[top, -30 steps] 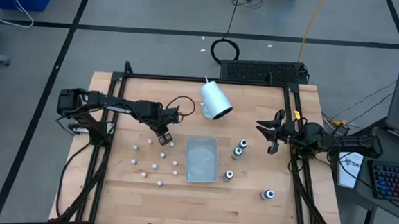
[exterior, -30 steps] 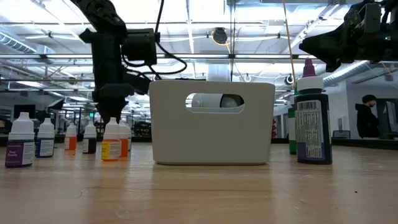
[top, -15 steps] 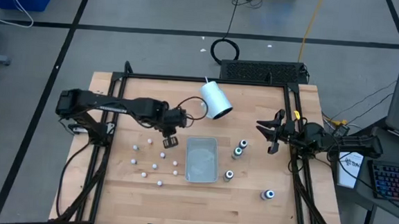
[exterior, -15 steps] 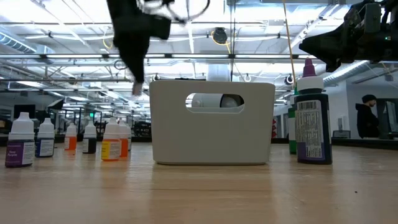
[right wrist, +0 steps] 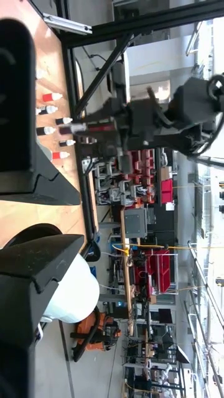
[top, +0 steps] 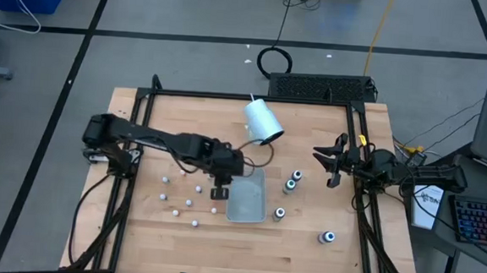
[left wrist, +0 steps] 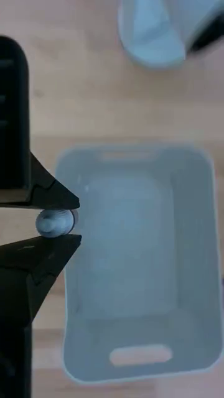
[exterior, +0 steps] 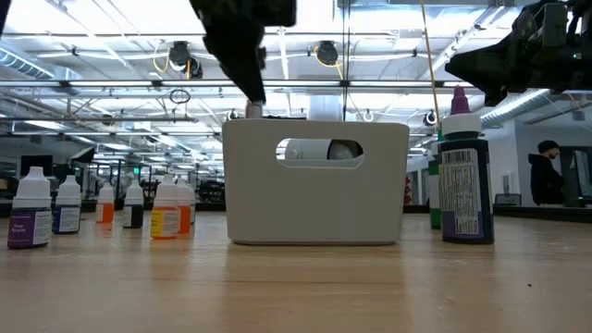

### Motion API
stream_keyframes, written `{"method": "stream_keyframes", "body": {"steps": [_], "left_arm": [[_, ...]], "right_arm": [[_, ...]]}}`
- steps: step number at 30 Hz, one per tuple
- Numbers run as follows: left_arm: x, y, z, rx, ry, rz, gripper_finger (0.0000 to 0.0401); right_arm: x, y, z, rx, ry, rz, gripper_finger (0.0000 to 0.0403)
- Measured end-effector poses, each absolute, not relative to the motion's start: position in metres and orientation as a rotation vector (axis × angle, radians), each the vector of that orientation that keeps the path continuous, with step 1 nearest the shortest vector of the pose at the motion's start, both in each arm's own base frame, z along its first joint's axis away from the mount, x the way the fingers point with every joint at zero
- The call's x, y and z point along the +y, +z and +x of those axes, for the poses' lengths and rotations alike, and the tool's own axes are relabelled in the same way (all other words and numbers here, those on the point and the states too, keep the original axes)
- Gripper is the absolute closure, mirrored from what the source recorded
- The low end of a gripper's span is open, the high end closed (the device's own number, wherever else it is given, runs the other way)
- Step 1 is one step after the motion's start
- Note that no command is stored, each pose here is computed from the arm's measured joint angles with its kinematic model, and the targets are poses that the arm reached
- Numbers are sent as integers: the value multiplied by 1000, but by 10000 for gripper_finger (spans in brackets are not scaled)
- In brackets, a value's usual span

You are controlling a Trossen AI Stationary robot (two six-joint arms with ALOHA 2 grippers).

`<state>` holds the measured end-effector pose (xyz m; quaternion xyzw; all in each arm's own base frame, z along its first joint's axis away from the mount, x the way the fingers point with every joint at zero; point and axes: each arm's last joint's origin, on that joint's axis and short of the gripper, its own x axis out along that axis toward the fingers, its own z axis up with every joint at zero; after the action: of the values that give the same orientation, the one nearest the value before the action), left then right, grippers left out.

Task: Pick & Place food coloring
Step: Put the top small violet food coloring bottle into the gray bin

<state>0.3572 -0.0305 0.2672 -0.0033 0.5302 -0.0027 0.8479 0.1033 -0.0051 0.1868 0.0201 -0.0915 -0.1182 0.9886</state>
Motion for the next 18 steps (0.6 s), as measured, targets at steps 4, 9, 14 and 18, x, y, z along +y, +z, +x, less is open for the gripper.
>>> {"method": "stream_keyframes", "body": {"steps": [4, 9, 14, 18], "left_arm": [[-31, 262, 378, 1115, -37, 37, 347], [-33, 257, 407, 1102, -116, 101, 347], [-27, 242, 428, 1116, -139, 160, 347], [-21, 228, 438, 1120, -132, 161, 347]], "right_arm": [[-5, 187, 103, -185, -238, 41, 326], [-5, 187, 103, -187, -236, 41, 326], [-5, 187, 103, -188, -237, 41, 326], [-5, 187, 103, -189, -235, 49, 326]]}}
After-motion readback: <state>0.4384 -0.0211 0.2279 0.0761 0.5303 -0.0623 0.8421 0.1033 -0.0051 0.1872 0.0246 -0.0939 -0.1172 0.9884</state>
